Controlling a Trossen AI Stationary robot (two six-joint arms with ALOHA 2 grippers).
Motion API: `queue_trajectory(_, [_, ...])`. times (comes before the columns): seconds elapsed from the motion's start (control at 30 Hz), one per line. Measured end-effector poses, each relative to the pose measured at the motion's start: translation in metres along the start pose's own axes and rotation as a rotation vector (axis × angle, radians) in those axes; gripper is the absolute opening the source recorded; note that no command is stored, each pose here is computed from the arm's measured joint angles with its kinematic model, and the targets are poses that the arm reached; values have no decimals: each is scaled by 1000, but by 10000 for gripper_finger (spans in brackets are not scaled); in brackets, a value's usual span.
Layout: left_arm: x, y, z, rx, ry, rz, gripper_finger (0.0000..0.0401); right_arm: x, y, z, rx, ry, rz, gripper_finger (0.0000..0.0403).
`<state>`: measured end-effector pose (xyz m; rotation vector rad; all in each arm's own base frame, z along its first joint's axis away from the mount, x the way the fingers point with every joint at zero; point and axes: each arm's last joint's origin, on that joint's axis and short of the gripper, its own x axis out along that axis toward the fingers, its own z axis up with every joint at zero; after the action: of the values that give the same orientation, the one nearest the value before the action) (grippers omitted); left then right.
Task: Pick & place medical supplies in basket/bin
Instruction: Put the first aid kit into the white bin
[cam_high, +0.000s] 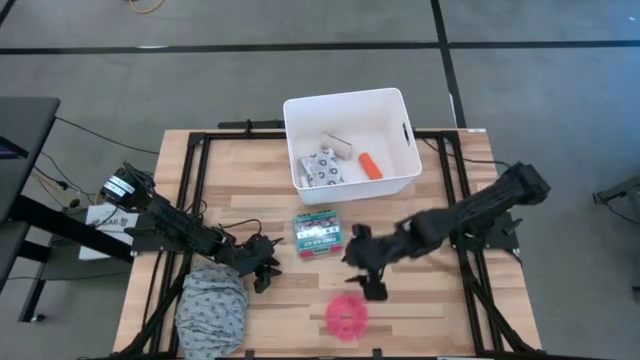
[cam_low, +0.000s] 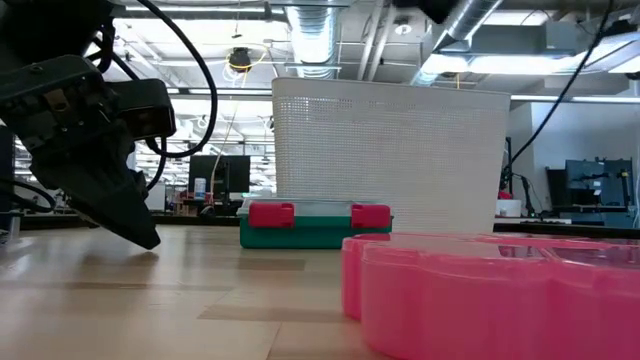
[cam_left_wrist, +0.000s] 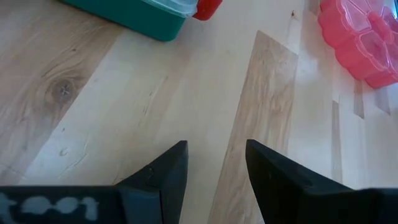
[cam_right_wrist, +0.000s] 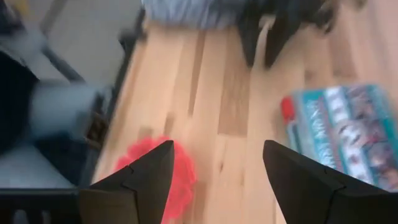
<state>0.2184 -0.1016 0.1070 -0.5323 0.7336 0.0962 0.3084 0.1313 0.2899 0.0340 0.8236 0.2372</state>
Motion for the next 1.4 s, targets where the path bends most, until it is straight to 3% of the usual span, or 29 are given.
queue_trajectory(0.17, [0, -1, 1, -2, -7, -5, 151, 50, 8, -18, -35, 126, -65, 240])
queue_trajectory(0.43, [0, 0, 1, -14, -27, 8, 151, 99, -20, -31, -26, 231, -162, 240])
queue_trajectory(0.73, [0, -1, 2, -16, -30, 6, 151, 107, -43, -25, 22, 209, -188, 240])
queue_trajectory(0.83, [0, -1, 2, -11, -31, 6, 151, 108, -38, -20, -86, 157, -158, 240])
queue_trajectory(0.97, [0, -1, 2, -10, -32, 6, 151, 120, -33, -26, -242, 189, -146, 240])
queue_trajectory(1.4, [0, 0, 1, -2, -21, 17, 151, 135, -47, -27, -318, 182, -223, 240])
